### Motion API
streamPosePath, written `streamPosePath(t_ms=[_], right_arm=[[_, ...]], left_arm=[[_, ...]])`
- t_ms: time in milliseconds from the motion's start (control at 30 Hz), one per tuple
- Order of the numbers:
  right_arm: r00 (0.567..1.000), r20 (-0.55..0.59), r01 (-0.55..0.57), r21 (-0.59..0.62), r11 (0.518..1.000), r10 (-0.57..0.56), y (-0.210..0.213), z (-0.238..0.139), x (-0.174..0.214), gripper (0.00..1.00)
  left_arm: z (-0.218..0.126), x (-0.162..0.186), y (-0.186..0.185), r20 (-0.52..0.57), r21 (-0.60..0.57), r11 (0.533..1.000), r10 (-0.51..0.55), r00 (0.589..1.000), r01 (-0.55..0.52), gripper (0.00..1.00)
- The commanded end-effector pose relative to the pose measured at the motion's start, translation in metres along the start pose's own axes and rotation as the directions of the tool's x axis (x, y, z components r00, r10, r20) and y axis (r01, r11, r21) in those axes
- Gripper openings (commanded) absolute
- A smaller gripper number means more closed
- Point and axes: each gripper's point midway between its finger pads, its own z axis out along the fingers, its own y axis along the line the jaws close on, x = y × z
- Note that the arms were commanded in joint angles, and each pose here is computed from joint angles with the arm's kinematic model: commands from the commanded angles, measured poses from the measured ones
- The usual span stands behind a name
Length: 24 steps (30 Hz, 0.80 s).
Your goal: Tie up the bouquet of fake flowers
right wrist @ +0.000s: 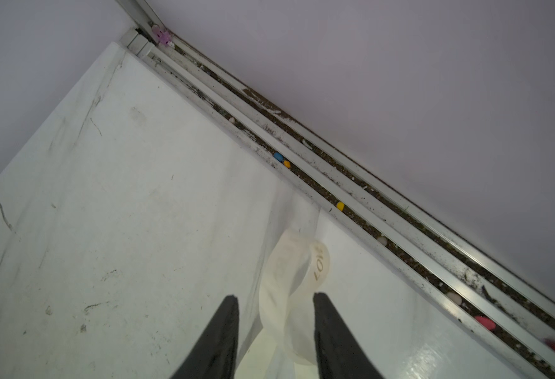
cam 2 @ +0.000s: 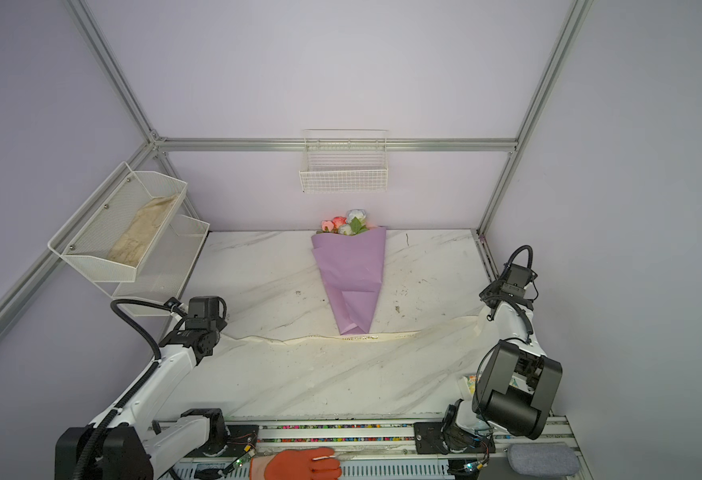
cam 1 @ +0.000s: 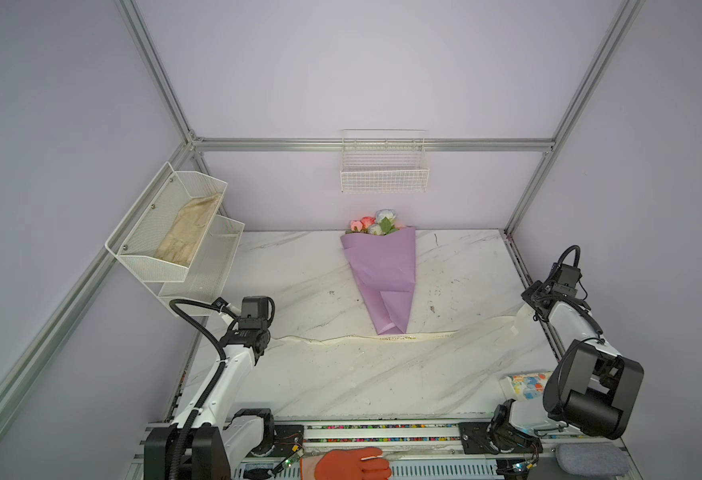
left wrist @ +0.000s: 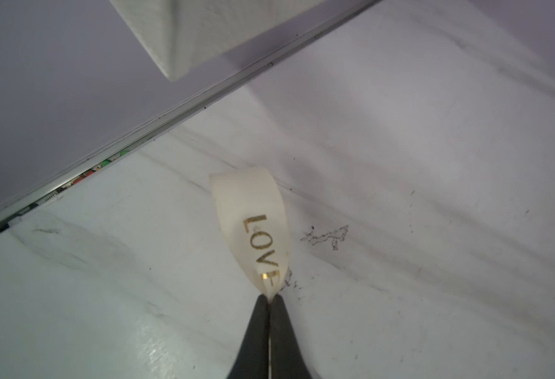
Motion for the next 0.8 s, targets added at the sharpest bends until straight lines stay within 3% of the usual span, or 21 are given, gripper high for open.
streamPosePath(t_ms=[0,100,200,300,433,567,767], right_arm=[[0.994,0.1,0.041,0.046,0.998,-0.045,0.004,-0.022,-0.03,0.5],[0.988,0.137,0.065,0.021,0.998,-0.067,0.018,-0.04,-0.042,0.55],[0.994,0.09,0.085,-0.227,0.97,-0.066,0.066,-0.056,-0.035,0.56],[0.992,-0.013,0.103,-0.499,0.86,-0.127,0.13,-0.069,-0.001,0.58],[0.962,-0.126,0.088,-0.693,0.715,-0.24,0.2,-0.073,0.059,0.58],[0.932,-0.185,0.054,-0.778,0.626,-0.312,0.249,-0.069,0.105,0.59],[0.897,-0.256,-0.012,-0.829,0.559,-0.361,0.298,-0.043,0.146,0.61]], left_arm=[[-0.015,-0.027,-0.035,-0.017,0.106,0.992,0.072,0.997,-0.07,0.48],[-0.022,-0.032,-0.044,-0.045,0.14,0.986,0.094,0.995,-0.087,0.73],[-0.035,-0.036,-0.061,-0.05,0.242,0.966,0.11,0.993,-0.095,0.99],[-0.049,-0.035,-0.087,-0.076,0.384,0.918,0.139,0.987,-0.099,1.0],[-0.075,-0.015,-0.149,-0.158,0.661,0.747,0.231,0.96,-0.071,1.0],[-0.097,0.011,-0.216,-0.208,0.824,0.565,0.345,0.915,-0.026,1.0],[-0.09,0.036,-0.305,-0.271,0.893,0.446,0.42,0.866,0.063,1.0]])
